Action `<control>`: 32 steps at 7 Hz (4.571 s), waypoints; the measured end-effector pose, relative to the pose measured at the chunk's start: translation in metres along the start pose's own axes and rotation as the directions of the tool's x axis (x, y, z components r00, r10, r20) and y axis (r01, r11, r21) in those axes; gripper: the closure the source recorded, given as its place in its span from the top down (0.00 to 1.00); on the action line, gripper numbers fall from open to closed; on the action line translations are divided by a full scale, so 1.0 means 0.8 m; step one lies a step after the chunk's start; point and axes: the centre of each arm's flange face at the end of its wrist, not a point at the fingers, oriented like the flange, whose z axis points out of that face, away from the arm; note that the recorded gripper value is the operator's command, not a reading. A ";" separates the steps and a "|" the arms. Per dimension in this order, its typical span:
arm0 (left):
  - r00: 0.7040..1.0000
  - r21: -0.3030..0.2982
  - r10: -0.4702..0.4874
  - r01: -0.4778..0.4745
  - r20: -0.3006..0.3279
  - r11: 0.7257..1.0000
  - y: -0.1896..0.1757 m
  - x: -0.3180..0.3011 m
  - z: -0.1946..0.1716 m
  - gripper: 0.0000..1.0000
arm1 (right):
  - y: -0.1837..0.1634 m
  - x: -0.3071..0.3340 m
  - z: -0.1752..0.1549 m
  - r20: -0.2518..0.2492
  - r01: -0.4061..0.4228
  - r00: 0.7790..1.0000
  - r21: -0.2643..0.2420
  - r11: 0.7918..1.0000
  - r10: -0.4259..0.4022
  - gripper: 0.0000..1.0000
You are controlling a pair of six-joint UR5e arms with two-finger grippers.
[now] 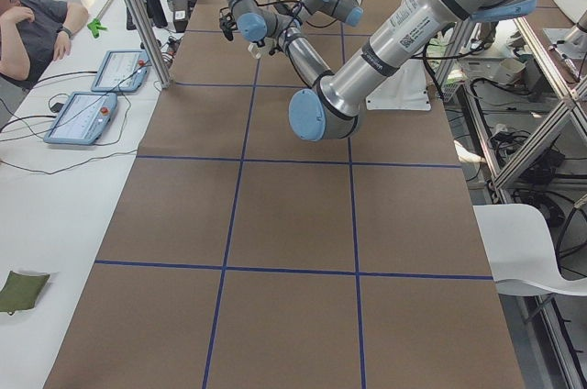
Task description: Left arm hands cup to right arm to dump lemon
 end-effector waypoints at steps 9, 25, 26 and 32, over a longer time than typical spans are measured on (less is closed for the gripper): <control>0.999 -0.002 0.041 -0.041 -0.022 0.999 0.023 0.003 -0.006 1.00 | -0.005 0.001 -0.005 0.010 -0.055 0.998 0.005 0.998 0.055 0.00; 0.978 0.252 0.177 -0.200 0.109 0.947 -0.120 -0.117 -0.061 1.00 | 0.463 0.652 -0.381 0.012 -0.725 0.688 -0.028 0.688 0.726 0.09; 0.978 0.253 0.179 -0.202 0.109 0.946 -0.120 -0.116 -0.061 1.00 | 0.465 0.660 -0.393 0.026 -0.790 0.611 -0.030 0.612 0.791 0.09; 0.976 0.261 0.188 -0.211 0.110 0.942 -0.118 -0.109 -0.061 1.00 | 0.514 0.710 -0.395 0.231 -0.989 0.117 -0.057 0.134 0.966 0.09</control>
